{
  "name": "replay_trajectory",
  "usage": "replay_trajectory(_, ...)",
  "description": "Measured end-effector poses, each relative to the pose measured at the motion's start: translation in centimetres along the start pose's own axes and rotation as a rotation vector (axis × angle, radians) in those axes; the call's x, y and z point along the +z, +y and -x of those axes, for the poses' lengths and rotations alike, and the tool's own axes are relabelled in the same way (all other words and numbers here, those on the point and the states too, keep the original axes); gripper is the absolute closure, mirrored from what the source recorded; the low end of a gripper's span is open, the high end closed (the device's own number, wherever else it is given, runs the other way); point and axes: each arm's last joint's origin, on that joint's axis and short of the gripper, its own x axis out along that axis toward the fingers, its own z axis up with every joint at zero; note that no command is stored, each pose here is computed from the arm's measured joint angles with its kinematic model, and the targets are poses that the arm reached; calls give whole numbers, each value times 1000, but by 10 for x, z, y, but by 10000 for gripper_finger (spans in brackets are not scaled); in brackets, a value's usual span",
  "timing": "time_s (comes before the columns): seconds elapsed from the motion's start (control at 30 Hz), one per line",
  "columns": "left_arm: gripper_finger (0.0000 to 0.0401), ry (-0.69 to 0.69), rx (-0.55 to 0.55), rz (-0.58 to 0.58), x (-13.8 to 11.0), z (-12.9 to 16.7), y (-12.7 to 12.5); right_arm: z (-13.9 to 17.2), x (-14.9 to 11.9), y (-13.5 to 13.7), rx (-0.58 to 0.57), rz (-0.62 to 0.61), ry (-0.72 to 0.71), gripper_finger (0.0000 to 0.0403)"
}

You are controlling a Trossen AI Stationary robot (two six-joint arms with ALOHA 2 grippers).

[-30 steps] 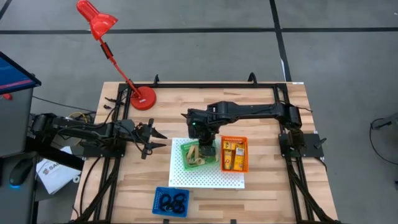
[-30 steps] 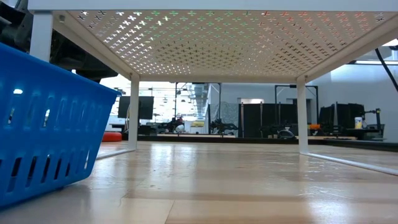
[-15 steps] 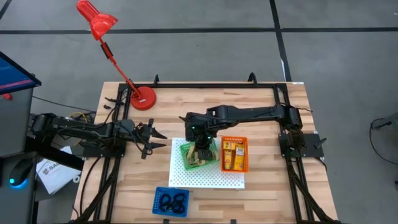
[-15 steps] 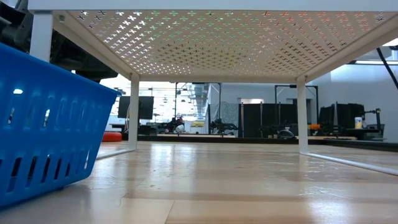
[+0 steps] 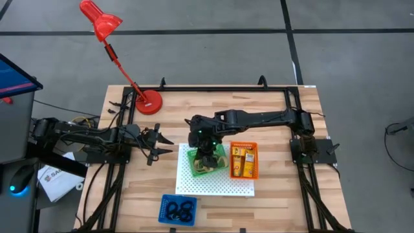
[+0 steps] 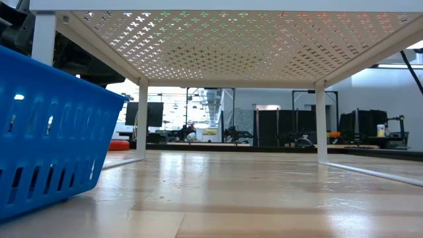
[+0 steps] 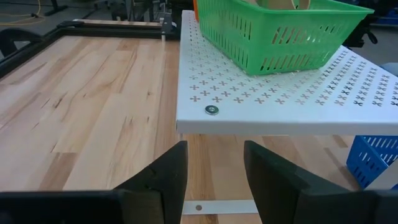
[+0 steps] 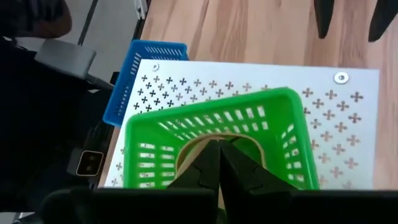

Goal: Pick & Place Office Desk Supplies
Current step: Put the green bin on the shelf

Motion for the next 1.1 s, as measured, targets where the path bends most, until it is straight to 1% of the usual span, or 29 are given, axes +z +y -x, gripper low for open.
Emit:
replay_trajectory(0.23, 252, 0, 0, 0, 0, 0, 0, -1, 3, -1, -38, 19, -27, 403)
replay_trajectory(0.3, 252, 0, 0, 0, 0, 0, 0, -11, 3, -6, -33, 18, -19, 403)
replay_trajectory(0.37, 252, 0, 0, 0, 0, 0, 0, -22, -6, -10, -37, -4, 58, 403)
replay_trajectory(0.43, 252, 2, 0, 0, 0, 0, 0, -31, -4, -13, -45, 15, 53, 403)
replay_trajectory(0.5, 252, 3, -1, 1, 0, 0, 0, -32, -8, -14, -61, 7, 100, 403)
replay_trajectory(0.53, 252, 8, -1, 2, -1, 0, 0, -33, -4, -14, -62, 22, 77, 403)
replay_trajectory(0.63, 252, 15, -3, 4, -1, 0, -1, -32, -4, -14, -79, 28, 84, 403)
replay_trajectory(0.7, 252, 25, -3, 5, -2, 0, -1, -30, 0, -14, -95, 38, 65, 403)
replay_trajectory(0.9, 252, 28, -3, 5, -3, -1, -1, -29, 1, -15, -168, 41, 57, 403)
replay_trajectory(1.03, 252, 26, -3, 5, -2, -1, -1, -28, 1, -17, -240, 24, 55, 403)
replay_trajectory(1.1, 252, 26, -3, 5, -2, -1, -1, -28, 1, -17, -249, 15, 54, 403)
